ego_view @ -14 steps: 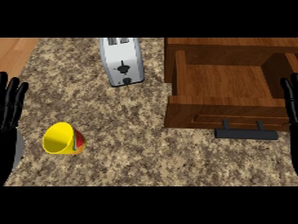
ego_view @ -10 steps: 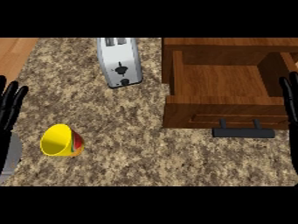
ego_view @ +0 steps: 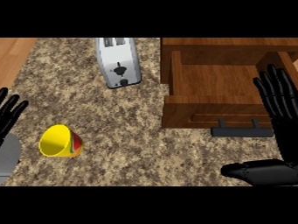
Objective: Pick up the cup, place it into the drawer and close the drawer
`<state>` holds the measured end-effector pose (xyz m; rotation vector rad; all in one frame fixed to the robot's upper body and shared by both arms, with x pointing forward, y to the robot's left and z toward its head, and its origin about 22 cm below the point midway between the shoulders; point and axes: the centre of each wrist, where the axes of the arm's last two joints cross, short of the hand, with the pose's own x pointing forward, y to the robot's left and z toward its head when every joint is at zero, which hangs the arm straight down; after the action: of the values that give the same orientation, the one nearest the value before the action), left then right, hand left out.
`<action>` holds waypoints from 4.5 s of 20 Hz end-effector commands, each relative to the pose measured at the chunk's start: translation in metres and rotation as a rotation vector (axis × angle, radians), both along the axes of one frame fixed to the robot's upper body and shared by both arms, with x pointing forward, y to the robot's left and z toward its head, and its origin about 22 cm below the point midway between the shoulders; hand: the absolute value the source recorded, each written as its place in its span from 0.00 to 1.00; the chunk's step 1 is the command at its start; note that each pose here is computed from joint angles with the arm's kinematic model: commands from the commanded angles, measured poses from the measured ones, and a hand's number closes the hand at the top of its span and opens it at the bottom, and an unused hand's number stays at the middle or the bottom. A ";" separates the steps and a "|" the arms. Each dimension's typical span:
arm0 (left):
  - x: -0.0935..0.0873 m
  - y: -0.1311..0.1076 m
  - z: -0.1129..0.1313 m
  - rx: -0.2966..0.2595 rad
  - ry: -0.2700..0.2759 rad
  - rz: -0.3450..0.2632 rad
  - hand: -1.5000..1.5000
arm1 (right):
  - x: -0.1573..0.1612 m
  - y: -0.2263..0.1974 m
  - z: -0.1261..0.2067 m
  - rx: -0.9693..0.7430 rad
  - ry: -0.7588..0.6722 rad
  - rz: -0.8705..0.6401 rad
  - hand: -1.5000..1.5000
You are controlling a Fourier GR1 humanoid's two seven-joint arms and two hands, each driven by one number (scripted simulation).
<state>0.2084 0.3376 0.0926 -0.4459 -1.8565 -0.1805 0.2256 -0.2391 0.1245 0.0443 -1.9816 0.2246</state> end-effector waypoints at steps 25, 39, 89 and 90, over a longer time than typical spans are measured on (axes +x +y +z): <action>0.041 0.070 -0.170 0.126 0.258 0.106 0.00 | 0.042 -0.005 0.009 -0.019 -0.025 0.016 0.00; 0.033 0.059 -0.212 0.128 0.226 0.168 0.00 | 0.050 -0.013 0.027 -0.012 -0.025 0.054 0.00; 0.150 -0.102 -0.156 -0.084 -0.241 0.323 1.00 | 0.043 -0.048 0.018 -0.051 0.006 0.023 0.00; 0.163 -0.095 -0.138 -0.096 -0.240 0.321 1.00 | 0.054 -0.036 0.028 -0.055 0.008 0.011 0.00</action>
<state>0.3451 0.2517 -0.0809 -0.0793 -2.0657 0.1141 0.2730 -0.2719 0.1497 0.0379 -1.9785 0.2782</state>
